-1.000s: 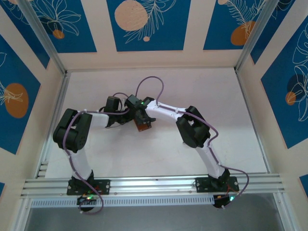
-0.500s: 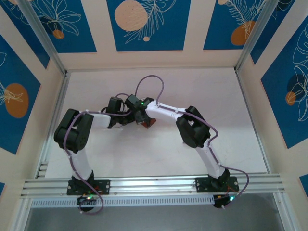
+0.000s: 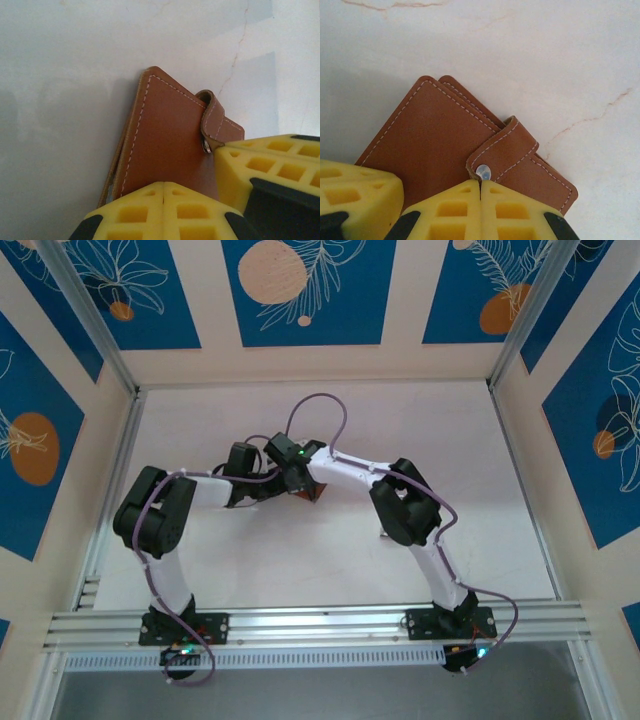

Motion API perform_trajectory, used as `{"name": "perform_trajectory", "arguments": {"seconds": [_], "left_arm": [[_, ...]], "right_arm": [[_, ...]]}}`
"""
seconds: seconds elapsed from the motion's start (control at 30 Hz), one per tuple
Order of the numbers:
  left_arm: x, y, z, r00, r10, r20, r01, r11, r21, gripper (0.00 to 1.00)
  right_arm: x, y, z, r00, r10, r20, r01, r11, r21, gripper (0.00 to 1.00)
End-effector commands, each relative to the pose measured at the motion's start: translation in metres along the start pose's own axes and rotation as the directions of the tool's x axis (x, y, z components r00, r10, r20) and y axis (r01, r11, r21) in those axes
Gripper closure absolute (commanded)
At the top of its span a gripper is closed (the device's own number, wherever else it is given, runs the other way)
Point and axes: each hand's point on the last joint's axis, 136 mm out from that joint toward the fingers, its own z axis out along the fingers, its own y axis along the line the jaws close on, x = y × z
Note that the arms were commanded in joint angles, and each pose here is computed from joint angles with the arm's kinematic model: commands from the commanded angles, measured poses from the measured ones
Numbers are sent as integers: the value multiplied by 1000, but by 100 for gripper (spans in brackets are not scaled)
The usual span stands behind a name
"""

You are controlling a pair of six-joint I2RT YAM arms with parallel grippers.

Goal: Put the credit cards into the card holder
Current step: Open the button on the card holder.

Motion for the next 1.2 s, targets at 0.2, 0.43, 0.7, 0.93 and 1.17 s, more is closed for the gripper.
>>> {"name": "perform_trajectory", "arguments": {"seconds": [0.2,0.43,0.7,0.93,1.17], "left_arm": [[63,52,5,980,-101,-174,73,984,-160,100],[58,43,4,981,-92,-168,70,989,-131,100],[24,-8,-8,991,-53,-121,54,998,7,100],[11,-49,-53,999,-37,-35,40,997,68,100],[56,-25,-71,996,-47,-80,44,998,-38,100]], "right_arm": [[-26,-56,-12,992,114,48,-119,985,122,100],[-36,-64,-10,982,191,-5,-190,981,26,94],[-38,-46,-24,981,186,-56,-193,959,-205,59],[-31,-58,-22,977,201,-73,-210,967,-148,73],[-21,-26,-50,998,56,-32,-61,976,-207,88]]}}
